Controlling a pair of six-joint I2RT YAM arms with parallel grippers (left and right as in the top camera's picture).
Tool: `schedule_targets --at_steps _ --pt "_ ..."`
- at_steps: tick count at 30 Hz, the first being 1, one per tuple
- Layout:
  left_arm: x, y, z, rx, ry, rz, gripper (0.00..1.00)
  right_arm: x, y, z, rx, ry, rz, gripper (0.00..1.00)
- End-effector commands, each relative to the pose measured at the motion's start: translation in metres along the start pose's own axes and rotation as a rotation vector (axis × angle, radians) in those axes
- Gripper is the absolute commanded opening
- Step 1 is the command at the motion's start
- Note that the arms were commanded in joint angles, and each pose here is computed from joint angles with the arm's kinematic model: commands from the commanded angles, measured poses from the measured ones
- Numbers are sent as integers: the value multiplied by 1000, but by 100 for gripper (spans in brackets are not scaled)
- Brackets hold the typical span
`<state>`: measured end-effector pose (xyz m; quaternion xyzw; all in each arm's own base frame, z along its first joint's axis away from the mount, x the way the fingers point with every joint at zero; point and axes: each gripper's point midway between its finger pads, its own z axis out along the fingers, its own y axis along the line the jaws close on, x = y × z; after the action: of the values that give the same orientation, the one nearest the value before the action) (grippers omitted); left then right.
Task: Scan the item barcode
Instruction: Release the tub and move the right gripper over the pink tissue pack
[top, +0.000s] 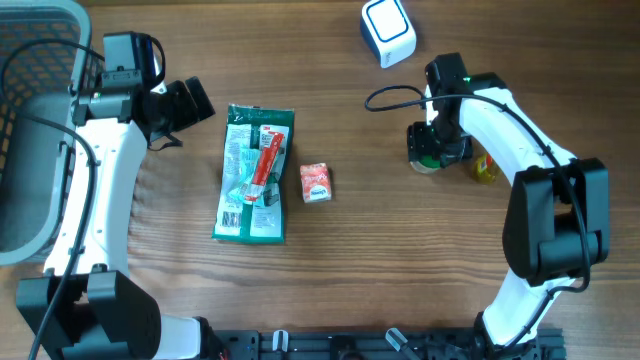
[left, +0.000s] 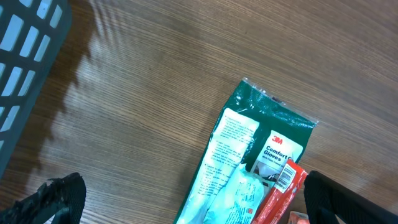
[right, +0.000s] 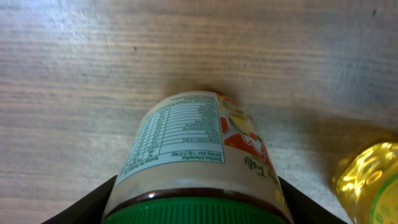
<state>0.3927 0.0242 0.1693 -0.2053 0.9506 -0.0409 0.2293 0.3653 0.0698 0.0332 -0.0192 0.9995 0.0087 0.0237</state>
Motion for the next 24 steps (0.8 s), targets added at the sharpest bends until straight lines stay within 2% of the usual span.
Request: schedule_targets --at_steps 1,6,8,11,14,16,19,21,23,24 --pt "-5 -2 -6 14 -18 -1 100 -8 -2 -3 15 -33 13 74" --pt "-5 -2 -6 14 -18 0 100 -28 2 -54 10 -71 10 79" --pt "-5 -2 -6 14 -18 -1 100 -30 2 -72 9 -72 10 87" --pt "-5 -2 -6 14 -18 -1 100 -34 14 -92 -57 -84 14 88" --pt "-5 -2 -6 14 -18 -1 100 -31 47 -99 -196 -64 50 88" --pt "-5 -2 -6 14 -18 -1 100 -29 68 -100 -226 -61 76 86" --pt "-5 -2 -6 14 -18 -1 100 -27 128 -103 -267 -115 -29 86" --pt "-5 -2 -6 14 -18 -1 100 -22 161 -106 -293 -148 -109 89" --pt "-5 -2 -6 14 -18 -1 100 -15 195 -109 -323 -182 -188 100" --pt "-5 -2 -6 14 -18 -1 100 -13 208 -110 -336 -198 -216 100"
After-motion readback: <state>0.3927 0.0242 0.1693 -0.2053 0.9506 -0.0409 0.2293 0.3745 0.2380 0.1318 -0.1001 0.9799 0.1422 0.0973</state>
